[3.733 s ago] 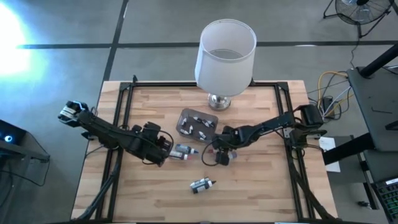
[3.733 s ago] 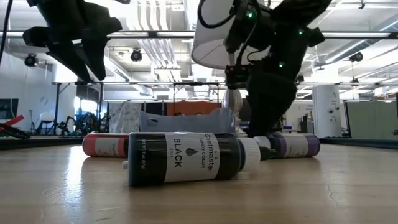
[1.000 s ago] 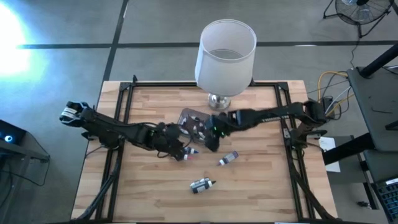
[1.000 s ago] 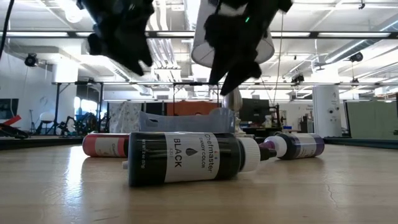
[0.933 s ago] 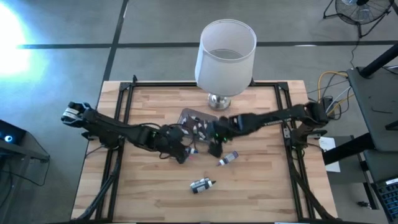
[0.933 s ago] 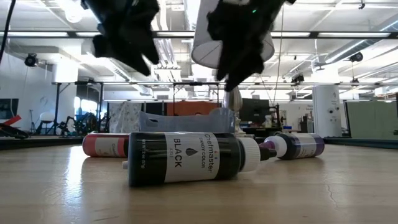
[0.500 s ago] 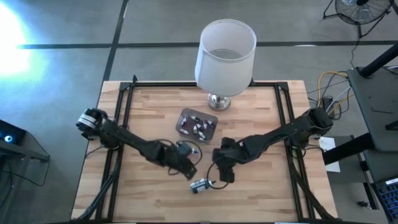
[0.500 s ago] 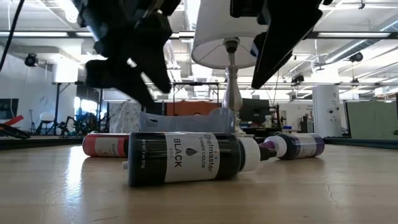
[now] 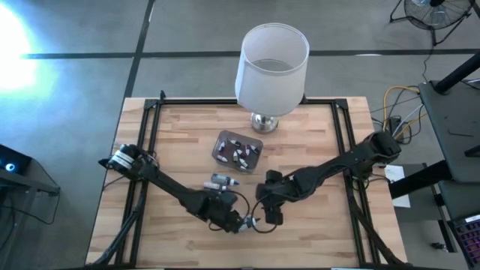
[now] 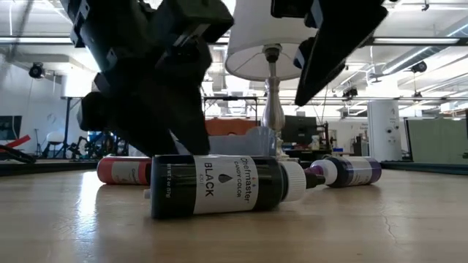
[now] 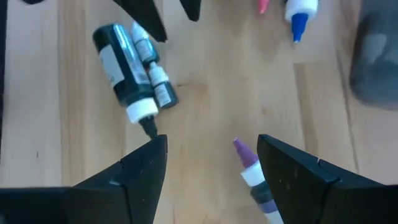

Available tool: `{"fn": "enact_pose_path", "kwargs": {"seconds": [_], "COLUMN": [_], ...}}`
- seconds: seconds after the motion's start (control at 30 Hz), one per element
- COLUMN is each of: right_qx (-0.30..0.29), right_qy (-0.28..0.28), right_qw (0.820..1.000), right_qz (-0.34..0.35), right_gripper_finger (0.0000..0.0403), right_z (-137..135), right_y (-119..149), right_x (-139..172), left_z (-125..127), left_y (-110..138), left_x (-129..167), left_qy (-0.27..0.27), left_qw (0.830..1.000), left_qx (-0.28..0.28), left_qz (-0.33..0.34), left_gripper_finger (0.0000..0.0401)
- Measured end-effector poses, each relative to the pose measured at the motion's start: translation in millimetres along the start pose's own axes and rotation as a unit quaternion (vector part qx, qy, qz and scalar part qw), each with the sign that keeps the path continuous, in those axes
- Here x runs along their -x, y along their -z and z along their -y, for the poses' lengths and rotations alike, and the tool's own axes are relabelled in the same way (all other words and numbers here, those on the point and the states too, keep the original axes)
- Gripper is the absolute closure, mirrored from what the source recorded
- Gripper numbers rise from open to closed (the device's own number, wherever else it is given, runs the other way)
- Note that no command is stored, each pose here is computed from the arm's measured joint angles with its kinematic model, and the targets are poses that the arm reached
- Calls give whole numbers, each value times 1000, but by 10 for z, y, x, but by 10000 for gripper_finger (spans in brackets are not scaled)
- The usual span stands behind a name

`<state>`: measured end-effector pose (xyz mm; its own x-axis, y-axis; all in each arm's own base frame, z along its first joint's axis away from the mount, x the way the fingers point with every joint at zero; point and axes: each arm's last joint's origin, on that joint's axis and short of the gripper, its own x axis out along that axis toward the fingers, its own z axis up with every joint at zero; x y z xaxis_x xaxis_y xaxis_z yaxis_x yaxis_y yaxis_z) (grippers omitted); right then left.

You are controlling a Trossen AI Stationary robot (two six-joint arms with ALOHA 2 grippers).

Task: Pick & Place food coloring
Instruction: Put the small dark green food coloring into the black bin

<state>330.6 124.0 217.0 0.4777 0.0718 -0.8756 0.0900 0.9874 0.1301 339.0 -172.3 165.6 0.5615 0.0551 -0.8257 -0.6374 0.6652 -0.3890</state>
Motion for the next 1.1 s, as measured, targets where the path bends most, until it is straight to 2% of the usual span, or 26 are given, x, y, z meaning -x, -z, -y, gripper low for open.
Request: {"fn": "enact_pose_path", "kwargs": {"seconds": [0.27, 0.53, 0.8, 0.9, 1.0, 1.1], "right_qx": [-16, -20, -31, -35, -38, -42], "right_qy": [5, 5, 2, 1, 24, 40], "right_qw": [1000, 1000, 999, 999, 999, 998], "right_qz": [-10, -10, -11, -11, 1, 11], "right_gripper_finger": [161, 161, 167, 168, 167, 169], "right_z": [18, 16, -44, -109, -210, -335], "right_y": [58, 64, 96, 135, 221, 336], "right_x": [-43, -48, -41, -36, -30, -24], "left_z": [210, 260, 252, 248, 246, 250], "left_y": [144, 398, 427, 437, 479, 492], "left_x": [-24, -65, -101, -142, -192, -228], "left_qy": [-40, -42, -60, -64, -68, -65], "left_qw": [996, 992, 990, 986, 977, 972], "left_qx": [-70, -106, -125, -156, -202, -225], "left_qz": [-32, -51, 7, 12, 20, 16], "left_gripper_finger": [227, 227, 227, 227, 227, 227]}}
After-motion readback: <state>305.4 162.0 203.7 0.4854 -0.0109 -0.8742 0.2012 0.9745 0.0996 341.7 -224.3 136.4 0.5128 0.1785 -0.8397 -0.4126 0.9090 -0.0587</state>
